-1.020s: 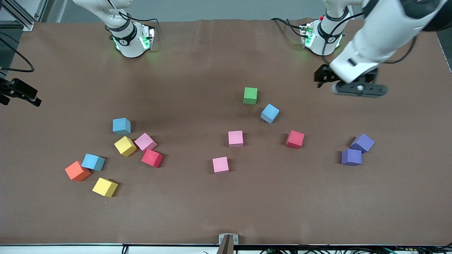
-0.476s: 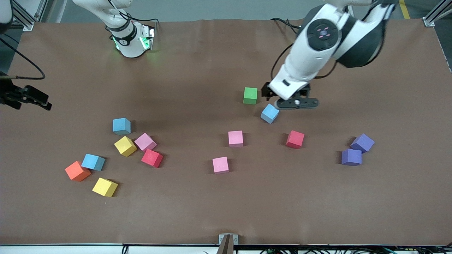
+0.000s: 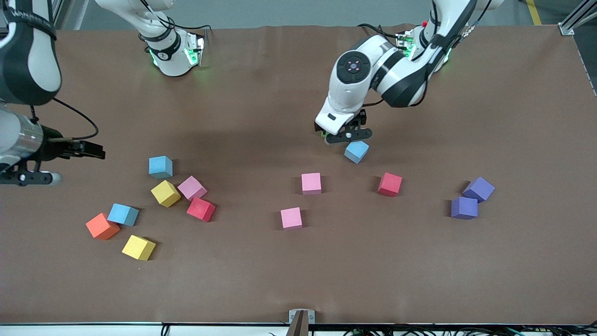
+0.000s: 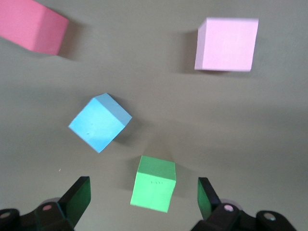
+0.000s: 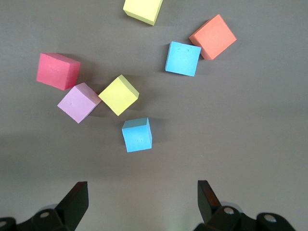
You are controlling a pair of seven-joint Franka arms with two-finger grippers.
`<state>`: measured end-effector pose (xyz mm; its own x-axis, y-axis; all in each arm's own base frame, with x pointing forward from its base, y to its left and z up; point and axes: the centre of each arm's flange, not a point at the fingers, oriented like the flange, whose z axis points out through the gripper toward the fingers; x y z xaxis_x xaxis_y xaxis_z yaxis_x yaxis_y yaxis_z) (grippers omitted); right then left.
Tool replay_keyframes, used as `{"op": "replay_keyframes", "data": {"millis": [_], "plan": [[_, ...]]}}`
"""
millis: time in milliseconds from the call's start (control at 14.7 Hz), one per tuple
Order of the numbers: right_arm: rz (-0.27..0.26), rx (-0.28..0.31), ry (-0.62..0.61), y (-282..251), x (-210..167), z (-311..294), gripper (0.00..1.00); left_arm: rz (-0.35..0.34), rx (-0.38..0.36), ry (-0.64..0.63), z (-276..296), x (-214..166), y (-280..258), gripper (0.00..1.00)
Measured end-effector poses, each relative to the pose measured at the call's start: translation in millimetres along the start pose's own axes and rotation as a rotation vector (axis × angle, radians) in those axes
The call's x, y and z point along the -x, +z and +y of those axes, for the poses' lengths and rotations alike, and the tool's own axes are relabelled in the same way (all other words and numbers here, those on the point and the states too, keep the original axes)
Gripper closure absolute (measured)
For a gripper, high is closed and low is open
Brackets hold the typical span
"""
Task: Arrange 11 blocks into digit 3
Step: 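Grasp the green block with the left gripper while the right gripper grasps a blue block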
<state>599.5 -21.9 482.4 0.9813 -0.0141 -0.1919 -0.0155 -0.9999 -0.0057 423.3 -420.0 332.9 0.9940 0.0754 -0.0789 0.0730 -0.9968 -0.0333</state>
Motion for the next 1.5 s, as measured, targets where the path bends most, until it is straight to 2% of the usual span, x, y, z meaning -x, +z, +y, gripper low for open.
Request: {"op": "replay_keyframes", "data": {"millis": [272, 544, 816, 1088, 1156, 1224, 1292, 1360, 1496], "plan": [[-0.001, 0.0, 0.004, 68, -6, 3, 0.0, 0.019, 0.027, 0.096, 9, 36, 62, 0.04], [-0.024, 0.0, -0.034, 138, 4, 3, 0.0, 0.007, 0.014, 0.148, 13, 57, 86, 0.06], [-0.032, 0.001, -0.067, 199, 23, -2, 0.0, 0.006, -0.028, 0.206, 12, 65, 107, 0.1], [-0.054, 0.008, -0.1, 234, 31, -20, 0.0, -0.02, -0.041, 0.205, 8, 62, 124, 0.12], [-0.058, 0.009, -0.102, 240, 31, -21, 0.0, -0.027, -0.043, 0.204, 8, 62, 127, 0.17], [-0.064, 0.009, -0.102, 245, 30, -21, 0.0, -0.033, -0.045, 0.202, 7, 63, 131, 0.17], [-0.065, 0.009, -0.102, 250, 29, -21, 0.0, -0.038, -0.046, 0.196, 7, 63, 133, 0.23], [-0.065, 0.01, -0.102, 255, 28, -21, 0.0, -0.04, -0.043, 0.183, 8, 62, 135, 0.35], [-0.064, 0.01, -0.102, 265, 25, -21, 0.0, -0.033, -0.034, 0.157, 13, 62, 131, 0.38]]}}
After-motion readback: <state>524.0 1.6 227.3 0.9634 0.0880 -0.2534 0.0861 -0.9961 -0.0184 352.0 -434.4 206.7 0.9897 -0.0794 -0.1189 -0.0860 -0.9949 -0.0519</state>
